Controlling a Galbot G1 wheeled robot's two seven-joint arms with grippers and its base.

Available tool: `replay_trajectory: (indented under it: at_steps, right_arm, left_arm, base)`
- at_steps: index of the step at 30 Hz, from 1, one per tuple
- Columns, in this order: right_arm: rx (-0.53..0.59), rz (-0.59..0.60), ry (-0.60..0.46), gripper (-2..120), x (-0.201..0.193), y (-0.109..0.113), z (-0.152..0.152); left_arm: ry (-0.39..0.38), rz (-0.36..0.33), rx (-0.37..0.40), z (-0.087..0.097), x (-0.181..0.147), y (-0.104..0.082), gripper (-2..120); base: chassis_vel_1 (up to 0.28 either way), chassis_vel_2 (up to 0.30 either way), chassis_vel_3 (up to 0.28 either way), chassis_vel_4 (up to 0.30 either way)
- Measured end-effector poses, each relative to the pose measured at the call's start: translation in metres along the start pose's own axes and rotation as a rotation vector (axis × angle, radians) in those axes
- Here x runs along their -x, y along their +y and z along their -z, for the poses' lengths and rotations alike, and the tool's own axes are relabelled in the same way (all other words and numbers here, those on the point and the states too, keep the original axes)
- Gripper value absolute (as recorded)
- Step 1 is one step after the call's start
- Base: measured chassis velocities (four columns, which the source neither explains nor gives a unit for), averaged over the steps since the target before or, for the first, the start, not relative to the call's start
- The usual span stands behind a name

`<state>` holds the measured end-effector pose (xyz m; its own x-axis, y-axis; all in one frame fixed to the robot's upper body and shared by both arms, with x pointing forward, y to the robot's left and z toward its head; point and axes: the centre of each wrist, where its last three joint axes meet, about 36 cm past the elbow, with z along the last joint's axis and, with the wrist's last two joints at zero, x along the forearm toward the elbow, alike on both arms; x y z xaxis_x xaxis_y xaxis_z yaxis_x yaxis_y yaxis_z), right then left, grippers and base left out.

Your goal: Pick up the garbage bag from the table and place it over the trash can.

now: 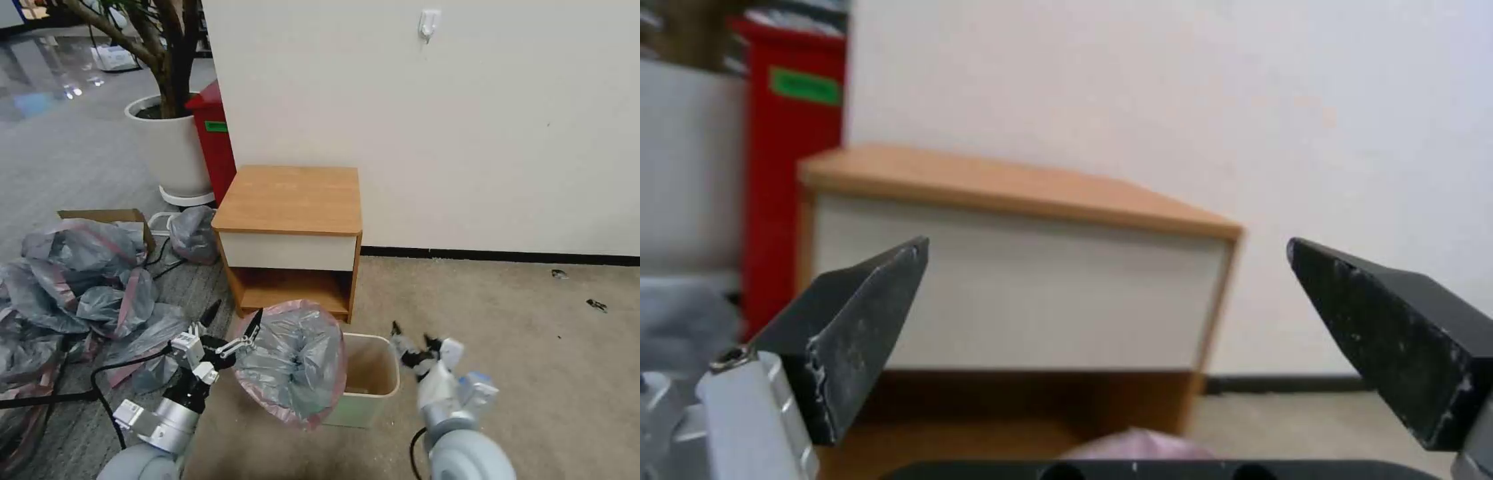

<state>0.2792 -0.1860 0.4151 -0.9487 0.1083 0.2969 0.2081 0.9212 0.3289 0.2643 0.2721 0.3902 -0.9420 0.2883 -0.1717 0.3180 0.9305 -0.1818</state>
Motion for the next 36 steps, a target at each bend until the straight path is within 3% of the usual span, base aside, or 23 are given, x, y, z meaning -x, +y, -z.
replay_trajectory:
  at_steps: [2, 4, 8, 9, 10, 12, 13, 15, 23, 34, 36]
  right_arm:
    - [-0.005, -0.017, -0.044, 97, 0.005, -0.007, 0.003]
    - [-0.001, -0.019, -0.054, 99, 0.006, -0.008, 0.003]
    - [0.018, -0.006, -0.077, 100, 0.005, -0.008, 0.002]
    - [0.018, -0.006, -0.077, 100, 0.005, -0.008, 0.002]
    - [0.022, -0.005, -0.082, 100, 0.005, -0.008, 0.002]
    - [0.028, -0.009, -0.093, 100, 0.005, -0.010, 0.002]
    - [0.028, -0.009, -0.093, 100, 0.005, -0.010, 0.002]
    - [0.037, -0.022, -0.118, 100, 0.005, -0.015, 0.004]
    - [0.064, -0.051, -0.133, 100, -0.003, -0.023, -0.005]
    - [0.061, -0.080, -0.157, 100, -0.007, -0.030, -0.010]
    - [0.060, -0.097, -0.161, 100, -0.009, -0.035, -0.012]
  left_arm:
    - [0.013, 0.091, 0.002, 0.003, 0.010, -0.020, 100]
    - [0.044, 0.120, -0.003, 0.007, 0.015, -0.029, 100]
    - [0.317, 0.087, -0.072, 0.026, 0.031, -0.046, 100]
    - [0.317, 0.087, -0.072, 0.026, 0.031, -0.046, 100]
    - [0.416, 0.075, -0.092, 0.031, 0.035, -0.047, 100]
    - [0.531, 0.059, -0.131, 0.040, 0.040, -0.049, 100]
    - [0.531, 0.059, -0.131, 0.040, 0.040, -0.049, 100]
    - [0.672, 0.039, -0.167, 0.049, 0.049, -0.048, 100]
    - [0.761, 0.108, -0.071, 0.047, 0.066, -0.045, 100]
    - [0.815, 0.123, 0.034, 0.029, 0.079, -0.041, 100]
    - [0.836, 0.099, 0.046, 0.019, 0.081, -0.040, 100]
  base:
    - [0.000, 0.000, 0.000, 0.000]
    - [0.000, 0.000, 0.000, 0.000]
    - [0.000, 0.000, 0.000, 0.000]
    - [0.000, 0.000, 0.000, 0.000]
    - [0.000, 0.000, 0.000, 0.000]
    - [0.000, 0.000, 0.000, 0.000]
    - [0.000, 0.000, 0.000, 0.000]
    - [0.000, 0.000, 0.000, 0.000]
    - [0.000, 0.000, 0.000, 0.000]
    - [0.000, 0.000, 0.000, 0.000]
    - [0.000, 0.000, 0.000, 0.000]
